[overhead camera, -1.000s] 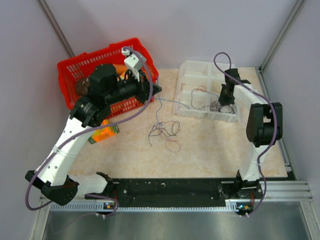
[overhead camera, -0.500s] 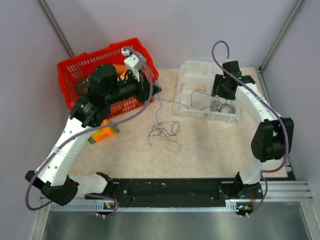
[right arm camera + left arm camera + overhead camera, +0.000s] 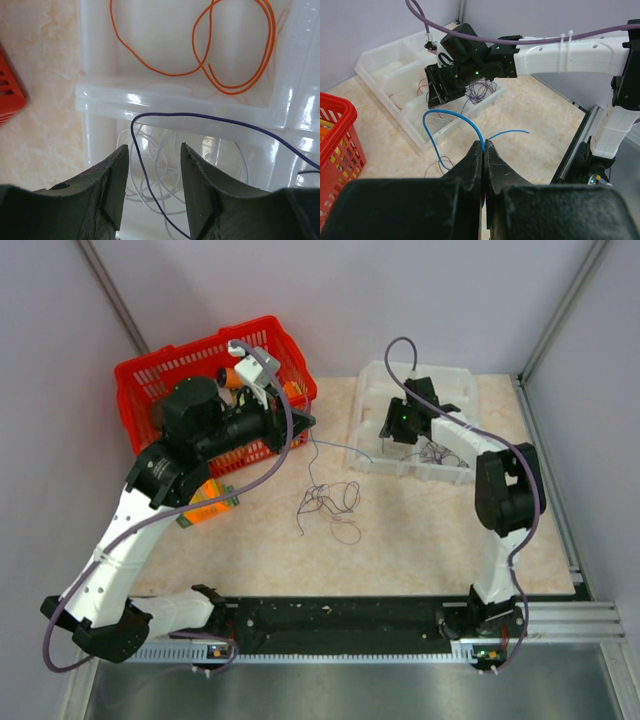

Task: Untangle the cables

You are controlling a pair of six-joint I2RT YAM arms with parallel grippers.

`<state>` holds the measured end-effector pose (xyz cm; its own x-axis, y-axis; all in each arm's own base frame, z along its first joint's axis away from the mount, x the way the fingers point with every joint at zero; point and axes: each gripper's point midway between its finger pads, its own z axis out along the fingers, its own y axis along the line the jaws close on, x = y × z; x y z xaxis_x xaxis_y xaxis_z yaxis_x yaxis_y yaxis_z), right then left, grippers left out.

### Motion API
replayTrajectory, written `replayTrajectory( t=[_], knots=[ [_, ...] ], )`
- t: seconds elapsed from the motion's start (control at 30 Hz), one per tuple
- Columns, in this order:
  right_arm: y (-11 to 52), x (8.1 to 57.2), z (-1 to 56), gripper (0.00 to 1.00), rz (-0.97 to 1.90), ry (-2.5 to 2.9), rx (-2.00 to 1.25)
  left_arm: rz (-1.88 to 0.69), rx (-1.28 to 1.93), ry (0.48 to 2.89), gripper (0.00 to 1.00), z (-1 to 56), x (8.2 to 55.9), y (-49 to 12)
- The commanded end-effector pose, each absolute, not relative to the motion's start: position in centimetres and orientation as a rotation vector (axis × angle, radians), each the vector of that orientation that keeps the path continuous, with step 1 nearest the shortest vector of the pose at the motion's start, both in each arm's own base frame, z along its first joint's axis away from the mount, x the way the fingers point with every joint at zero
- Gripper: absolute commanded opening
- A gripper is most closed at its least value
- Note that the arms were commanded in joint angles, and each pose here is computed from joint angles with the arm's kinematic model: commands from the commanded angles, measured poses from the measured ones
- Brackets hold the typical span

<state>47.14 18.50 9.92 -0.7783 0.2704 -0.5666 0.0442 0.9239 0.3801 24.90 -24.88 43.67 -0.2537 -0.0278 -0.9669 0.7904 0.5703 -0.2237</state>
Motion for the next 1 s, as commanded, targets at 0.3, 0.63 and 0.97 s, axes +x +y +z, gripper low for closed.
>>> replayTrajectory(
  t=[0.3, 0.63, 0.97],
  knots=[
    [19.8, 48.7, 13.9, 0.00, 0.513, 2.339, 0.164, -0.866, 0.636, 1.600, 0.00, 45.3, 25.0, -24.4],
    [17.7, 46.1, 20.5, 0.00, 0.825, 2.273, 0.180, -0.888, 0.650, 1.605, 0.00, 44.8, 25.4, -25.1],
    [11.6, 45.6, 21.0, 0.00, 0.977, 2.186, 0.414, -0.887, 0.654, 1.608, 0.00, 44.6, 25.5, -25.2]
  ],
)
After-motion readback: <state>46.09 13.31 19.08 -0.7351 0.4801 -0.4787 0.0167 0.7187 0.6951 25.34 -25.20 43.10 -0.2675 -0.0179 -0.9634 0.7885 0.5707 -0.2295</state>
